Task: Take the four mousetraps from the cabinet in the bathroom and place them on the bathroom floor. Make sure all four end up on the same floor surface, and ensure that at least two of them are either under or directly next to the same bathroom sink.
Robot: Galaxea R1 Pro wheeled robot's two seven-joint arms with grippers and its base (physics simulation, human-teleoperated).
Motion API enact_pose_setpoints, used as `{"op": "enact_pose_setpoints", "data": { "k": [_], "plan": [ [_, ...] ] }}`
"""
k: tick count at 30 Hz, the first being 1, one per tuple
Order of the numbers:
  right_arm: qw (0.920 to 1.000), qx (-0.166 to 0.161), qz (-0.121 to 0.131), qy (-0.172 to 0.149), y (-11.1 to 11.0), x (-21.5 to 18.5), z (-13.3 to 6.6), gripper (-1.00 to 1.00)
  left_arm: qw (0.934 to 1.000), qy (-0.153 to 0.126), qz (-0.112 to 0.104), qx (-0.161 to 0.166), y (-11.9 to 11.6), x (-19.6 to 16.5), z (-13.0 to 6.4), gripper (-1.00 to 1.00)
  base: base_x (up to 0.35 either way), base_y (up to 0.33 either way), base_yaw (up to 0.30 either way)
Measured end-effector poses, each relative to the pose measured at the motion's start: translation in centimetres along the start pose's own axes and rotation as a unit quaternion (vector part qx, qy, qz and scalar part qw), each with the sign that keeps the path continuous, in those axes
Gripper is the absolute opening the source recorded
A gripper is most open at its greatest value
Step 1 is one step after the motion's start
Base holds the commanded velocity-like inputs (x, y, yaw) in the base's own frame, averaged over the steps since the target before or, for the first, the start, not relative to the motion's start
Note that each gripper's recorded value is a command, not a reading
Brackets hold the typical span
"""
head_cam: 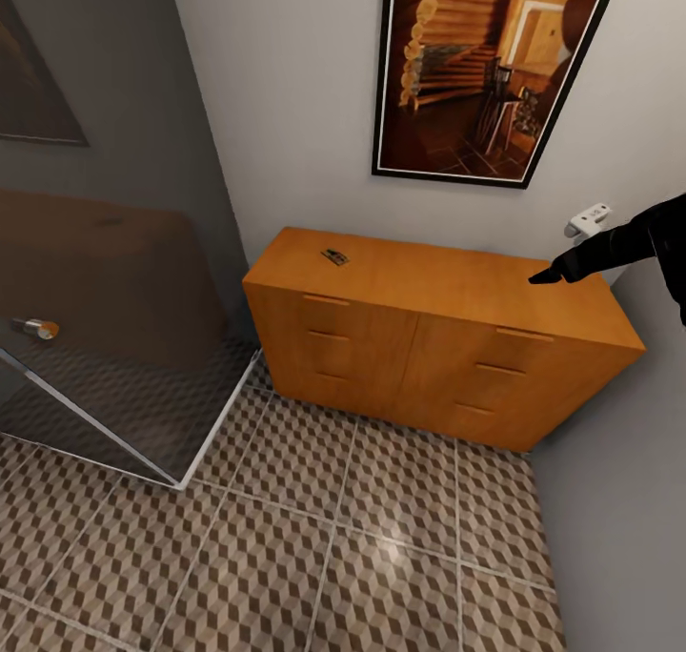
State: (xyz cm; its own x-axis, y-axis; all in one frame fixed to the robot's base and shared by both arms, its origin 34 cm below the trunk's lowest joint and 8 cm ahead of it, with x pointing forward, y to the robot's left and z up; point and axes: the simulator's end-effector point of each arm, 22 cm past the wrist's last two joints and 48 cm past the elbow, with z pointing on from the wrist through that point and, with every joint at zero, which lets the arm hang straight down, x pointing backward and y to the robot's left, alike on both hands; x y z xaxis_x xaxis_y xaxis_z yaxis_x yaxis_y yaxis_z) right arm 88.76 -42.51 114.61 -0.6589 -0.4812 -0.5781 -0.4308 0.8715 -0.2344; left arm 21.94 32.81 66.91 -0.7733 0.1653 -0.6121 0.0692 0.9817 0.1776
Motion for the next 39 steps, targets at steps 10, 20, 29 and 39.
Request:
{"op": "enact_pose_setpoints", "data": {
  "k": [10, 20, 29, 39],
  "plan": [
    [0.9981, 0.057, 0.000, 0.023, 2.9, -1.2, 6.1, 1.00, 1.0000, 0.000, 0.000, 0.000, 0.0, 0.0, 0.0, -1.00, -0.015, 0.018, 0.000],
    [0.9988, 0.045, -0.006, 0.017, 5.0, -2.4, 7.0, 1.00, 1.0000, 0.000, 0.000, 0.000, 0.0, 0.0, 0.0, -1.00, -0.018, 0.073, 0.000],
    [0.9994, -0.014, 0.022, -0.022, 8.7, -4.6, 7.6, 1.00, 1.0000, 0.000, 0.001, 0.002, -0.1, 0.0, 0.0, -1.00, -0.001, 0.008, 0.000],
    [0.9791, -0.121, 0.078, -0.143, 13.8, -8.9, 7.4, 1.00, 1.0000, 0.000, 0.001, 0.003, -0.1, 0.0, 0.0, -1.00, 0.000, 0.000, 0.000]
  ]
}}
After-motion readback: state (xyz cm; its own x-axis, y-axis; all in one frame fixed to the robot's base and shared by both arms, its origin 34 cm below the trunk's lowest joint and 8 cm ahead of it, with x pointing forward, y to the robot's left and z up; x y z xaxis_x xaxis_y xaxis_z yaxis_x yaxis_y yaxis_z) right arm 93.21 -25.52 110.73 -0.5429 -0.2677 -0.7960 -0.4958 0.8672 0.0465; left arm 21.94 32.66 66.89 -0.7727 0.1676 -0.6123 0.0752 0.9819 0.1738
